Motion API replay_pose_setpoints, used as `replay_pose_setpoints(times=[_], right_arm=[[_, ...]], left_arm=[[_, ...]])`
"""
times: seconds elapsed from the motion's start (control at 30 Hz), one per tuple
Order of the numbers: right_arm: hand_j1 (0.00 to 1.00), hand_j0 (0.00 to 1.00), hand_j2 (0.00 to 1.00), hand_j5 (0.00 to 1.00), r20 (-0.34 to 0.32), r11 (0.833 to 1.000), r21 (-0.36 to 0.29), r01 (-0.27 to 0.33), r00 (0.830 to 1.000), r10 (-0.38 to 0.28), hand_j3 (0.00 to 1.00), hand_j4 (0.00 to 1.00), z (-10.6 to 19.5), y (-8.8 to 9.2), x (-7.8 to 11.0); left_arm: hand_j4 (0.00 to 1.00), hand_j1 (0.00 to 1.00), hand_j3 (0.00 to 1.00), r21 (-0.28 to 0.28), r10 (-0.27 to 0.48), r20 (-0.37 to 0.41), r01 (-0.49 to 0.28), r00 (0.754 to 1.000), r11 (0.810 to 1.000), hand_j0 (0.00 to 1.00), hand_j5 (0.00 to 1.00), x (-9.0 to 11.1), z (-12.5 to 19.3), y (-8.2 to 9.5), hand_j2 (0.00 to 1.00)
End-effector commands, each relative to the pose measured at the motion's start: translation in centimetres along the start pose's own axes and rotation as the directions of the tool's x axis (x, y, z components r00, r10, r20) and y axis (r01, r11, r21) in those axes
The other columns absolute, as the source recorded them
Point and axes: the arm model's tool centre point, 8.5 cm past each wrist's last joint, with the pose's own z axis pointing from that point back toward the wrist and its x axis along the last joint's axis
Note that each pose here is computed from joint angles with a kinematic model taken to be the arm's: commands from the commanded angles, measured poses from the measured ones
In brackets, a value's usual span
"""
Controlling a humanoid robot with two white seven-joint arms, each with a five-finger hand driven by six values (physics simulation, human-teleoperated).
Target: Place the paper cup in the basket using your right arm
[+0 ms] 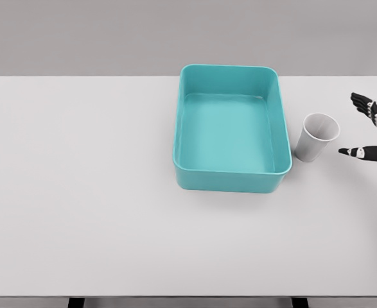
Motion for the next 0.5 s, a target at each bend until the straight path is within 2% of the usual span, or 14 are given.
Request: replay_pose_setpoints(times=[0.0,0.17,0.47], right_arm=[[1.0,1.0,1.0,1.0,0.008,1.0,-0.002,0.021,1.0,-0.021,1.0,1.0,-0.3,0.7,0.0],[1.0,1.0,1.0,1.0,-0.002,0.999,0.014,0.033,0.999,-0.033,1.0,1.0,0.2,1.5,-0.3],[1.0,1.0,1.0,1.0,0.03,0.997,0.018,0.073,0.997,-0.074,1.0,1.0,-0.9,3.4,0.2]], left_arm=[[1.0,1.0,1.0,-0.001,0.0,0.001,0.0,1.0,1.0,1.0,1.0,0.0,0.0,0.0,1.0],[1.0,1.0,1.0,0.0,0.0,-0.002,0.0,1.0,1.0,1.0,1.0,0.0,0.0,0.0,1.0],[1.0,1.0,1.0,0.0,0.0,0.0,0.0,1.0,1.0,1.0,1.0,0.0,0.0,0.0,1.0]])
